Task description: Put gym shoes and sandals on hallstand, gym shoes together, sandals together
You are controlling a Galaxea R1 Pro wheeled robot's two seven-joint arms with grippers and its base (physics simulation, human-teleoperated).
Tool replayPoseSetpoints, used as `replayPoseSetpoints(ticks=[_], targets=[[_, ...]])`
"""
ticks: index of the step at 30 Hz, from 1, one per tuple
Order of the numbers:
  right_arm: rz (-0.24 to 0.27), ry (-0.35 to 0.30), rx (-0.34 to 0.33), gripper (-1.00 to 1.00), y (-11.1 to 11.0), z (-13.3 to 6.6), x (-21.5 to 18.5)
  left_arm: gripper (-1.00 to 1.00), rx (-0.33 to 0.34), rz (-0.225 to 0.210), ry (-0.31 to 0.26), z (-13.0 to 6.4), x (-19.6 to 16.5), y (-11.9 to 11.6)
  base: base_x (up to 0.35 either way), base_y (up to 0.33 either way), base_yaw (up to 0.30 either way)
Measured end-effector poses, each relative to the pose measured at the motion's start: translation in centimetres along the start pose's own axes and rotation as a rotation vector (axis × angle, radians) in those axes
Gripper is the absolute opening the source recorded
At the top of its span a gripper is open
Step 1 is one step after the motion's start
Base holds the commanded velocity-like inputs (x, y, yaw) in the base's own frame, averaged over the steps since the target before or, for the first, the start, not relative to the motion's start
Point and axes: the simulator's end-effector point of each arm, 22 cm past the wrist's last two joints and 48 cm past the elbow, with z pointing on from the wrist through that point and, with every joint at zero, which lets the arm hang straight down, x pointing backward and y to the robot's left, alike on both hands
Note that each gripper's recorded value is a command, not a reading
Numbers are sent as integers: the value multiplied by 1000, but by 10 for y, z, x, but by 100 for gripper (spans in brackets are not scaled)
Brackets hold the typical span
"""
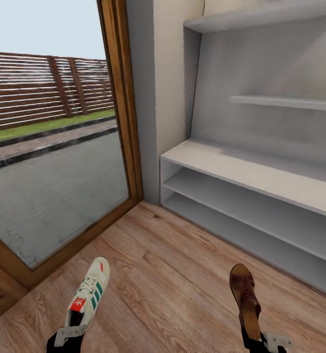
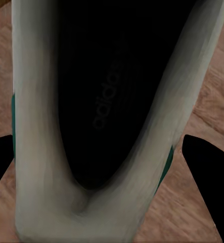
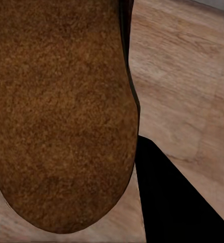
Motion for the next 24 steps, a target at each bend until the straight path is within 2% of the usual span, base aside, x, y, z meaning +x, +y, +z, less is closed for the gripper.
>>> replayPoseSetpoints(ticks=[6, 14, 24], targets=[[0, 0, 0, -100, 0, 0, 0, -100, -5, -7, -13, -1, -2, 1, -21, -18, -291], [0, 1, 0, -100, 0, 0, 0, -100, -6, -8, -16, -1, -2, 1, -160, -130, -291], [0, 0, 0, -100, 0, 0, 0, -100, -6, -8, -16, -1, -2, 1, -12, -8, -291]])
